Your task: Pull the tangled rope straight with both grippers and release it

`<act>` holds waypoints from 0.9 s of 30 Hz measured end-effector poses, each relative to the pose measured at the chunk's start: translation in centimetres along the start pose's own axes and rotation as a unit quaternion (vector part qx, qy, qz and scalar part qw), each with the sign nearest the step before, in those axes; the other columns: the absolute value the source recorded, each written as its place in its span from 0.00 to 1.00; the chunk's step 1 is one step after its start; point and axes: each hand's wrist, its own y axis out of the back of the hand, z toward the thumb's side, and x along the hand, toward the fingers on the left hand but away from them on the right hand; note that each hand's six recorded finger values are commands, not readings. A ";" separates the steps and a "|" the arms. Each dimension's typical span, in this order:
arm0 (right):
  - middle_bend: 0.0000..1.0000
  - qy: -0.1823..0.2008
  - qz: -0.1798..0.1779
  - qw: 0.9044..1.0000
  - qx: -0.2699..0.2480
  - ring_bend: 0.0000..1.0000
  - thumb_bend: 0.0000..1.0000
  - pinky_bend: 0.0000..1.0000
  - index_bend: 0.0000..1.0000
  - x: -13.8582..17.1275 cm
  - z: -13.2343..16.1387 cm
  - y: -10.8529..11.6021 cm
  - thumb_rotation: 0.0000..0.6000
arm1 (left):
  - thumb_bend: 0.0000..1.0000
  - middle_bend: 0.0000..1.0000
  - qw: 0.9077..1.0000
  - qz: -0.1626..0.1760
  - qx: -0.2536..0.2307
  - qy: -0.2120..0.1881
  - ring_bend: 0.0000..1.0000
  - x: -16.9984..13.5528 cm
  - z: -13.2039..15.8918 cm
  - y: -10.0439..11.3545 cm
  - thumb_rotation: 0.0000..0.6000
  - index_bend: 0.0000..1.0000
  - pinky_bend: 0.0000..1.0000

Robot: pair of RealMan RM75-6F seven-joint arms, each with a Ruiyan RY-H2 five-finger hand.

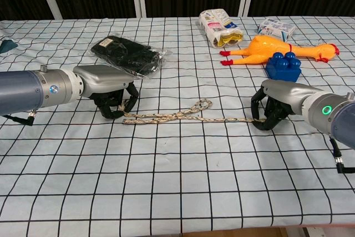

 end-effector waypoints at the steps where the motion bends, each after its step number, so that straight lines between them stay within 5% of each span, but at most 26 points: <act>1: 0.98 0.000 0.000 1.000 0.000 1.00 0.44 1.00 0.66 0.0 0.0 0.0 1.00 | 0.49 0.97 1.000 0.000 0.000 0.000 0.98 0.0 0.0 0.0 1.00 0.63 0.95; 27: 0.98 0.001 -0.001 1.000 0.004 1.00 0.44 1.00 0.66 0.0 0.0 -0.1 1.00 | 0.49 0.97 1.000 -0.001 -0.001 -0.004 0.98 -0.2 0.3 -0.3 1.00 0.63 0.95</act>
